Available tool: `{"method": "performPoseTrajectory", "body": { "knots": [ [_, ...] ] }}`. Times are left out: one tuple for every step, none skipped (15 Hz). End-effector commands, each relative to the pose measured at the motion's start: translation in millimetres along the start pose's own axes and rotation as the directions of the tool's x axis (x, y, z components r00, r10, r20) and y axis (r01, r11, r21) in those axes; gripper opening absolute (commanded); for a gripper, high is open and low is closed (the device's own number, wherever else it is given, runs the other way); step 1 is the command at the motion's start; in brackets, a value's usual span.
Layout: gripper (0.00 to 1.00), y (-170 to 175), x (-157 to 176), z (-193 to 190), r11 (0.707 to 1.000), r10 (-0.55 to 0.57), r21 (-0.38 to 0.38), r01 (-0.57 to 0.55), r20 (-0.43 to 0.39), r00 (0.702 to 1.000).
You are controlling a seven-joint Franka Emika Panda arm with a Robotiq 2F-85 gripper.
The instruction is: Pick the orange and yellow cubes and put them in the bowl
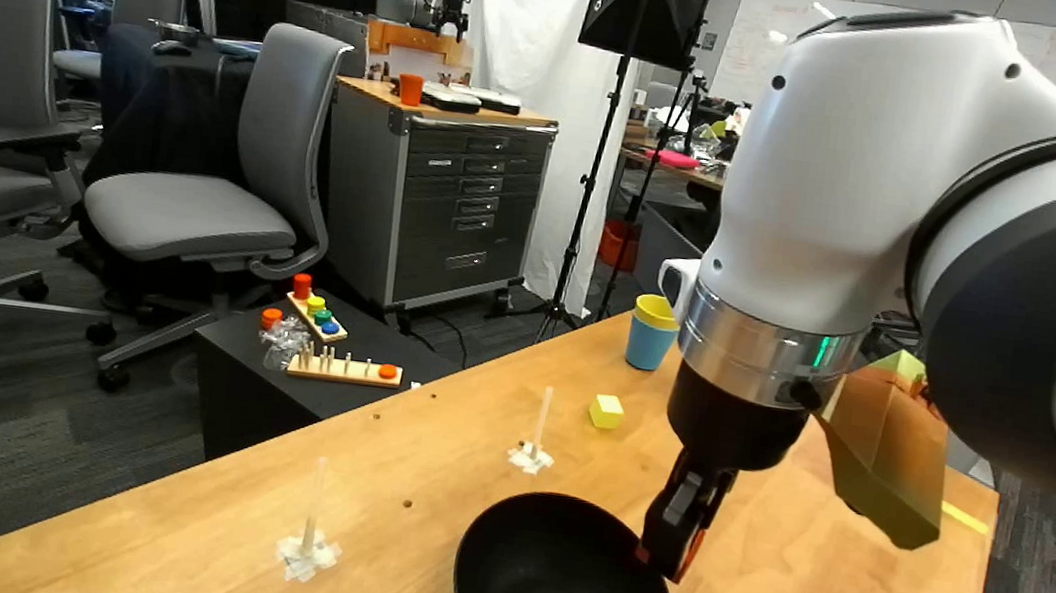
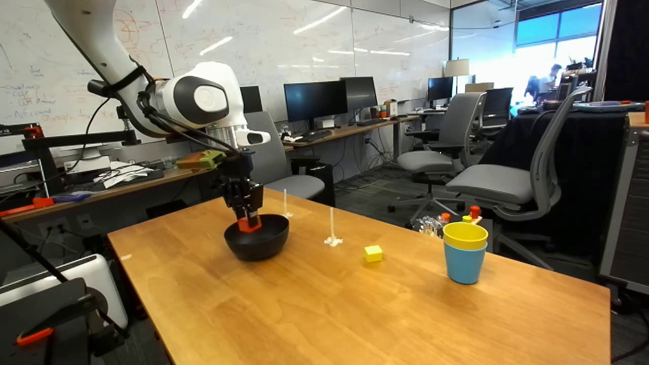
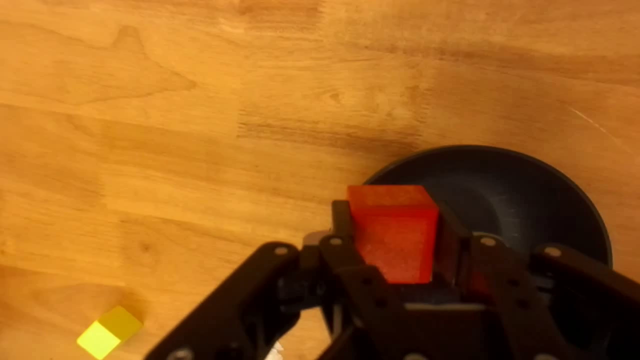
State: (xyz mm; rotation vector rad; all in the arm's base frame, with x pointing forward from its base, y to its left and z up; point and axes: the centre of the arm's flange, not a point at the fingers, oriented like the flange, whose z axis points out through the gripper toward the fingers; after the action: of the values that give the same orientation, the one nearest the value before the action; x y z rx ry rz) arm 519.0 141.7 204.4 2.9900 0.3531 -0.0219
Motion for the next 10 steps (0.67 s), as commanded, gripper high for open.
{"method": "performPoseTrajectory", "body": {
  "knots": [
    [0.17,-4,12,-5,0.999,-0.023,-0.027,0.021,-0.051,0.998],
    [0.17,-5,13,-5,1.0,-0.027,-0.017,0.026,-0.063,0.998],
    [0.17,-6,15,-6,1.0,-0.028,-0.014,0.027,-0.077,0.997],
    [0.17,-6,17,-6,1.0,-0.026,-0.013,0.025,-0.1,0.995],
    [0.17,-6,19,-7,1.0,-0.026,-0.008,0.025,-0.118,0.993],
    [0.17,-7,20,-7,1.0,-0.026,-0.003,0.025,-0.139,0.99],
    [0.17,-8,22,-6,1.0,-0.022,0.0,0.022,-0.158,0.987],
    [0.17,-8,23,-6,1.0,-0.022,0.005,0.023,-0.171,0.985],
    [0.17,-9,24,-6,1.0,-0.026,0.005,0.028,-0.185,0.982],
    [0.17,-9,24,-6,1.0,-0.026,0.005,0.028,-0.189,0.982]
  ]
}}
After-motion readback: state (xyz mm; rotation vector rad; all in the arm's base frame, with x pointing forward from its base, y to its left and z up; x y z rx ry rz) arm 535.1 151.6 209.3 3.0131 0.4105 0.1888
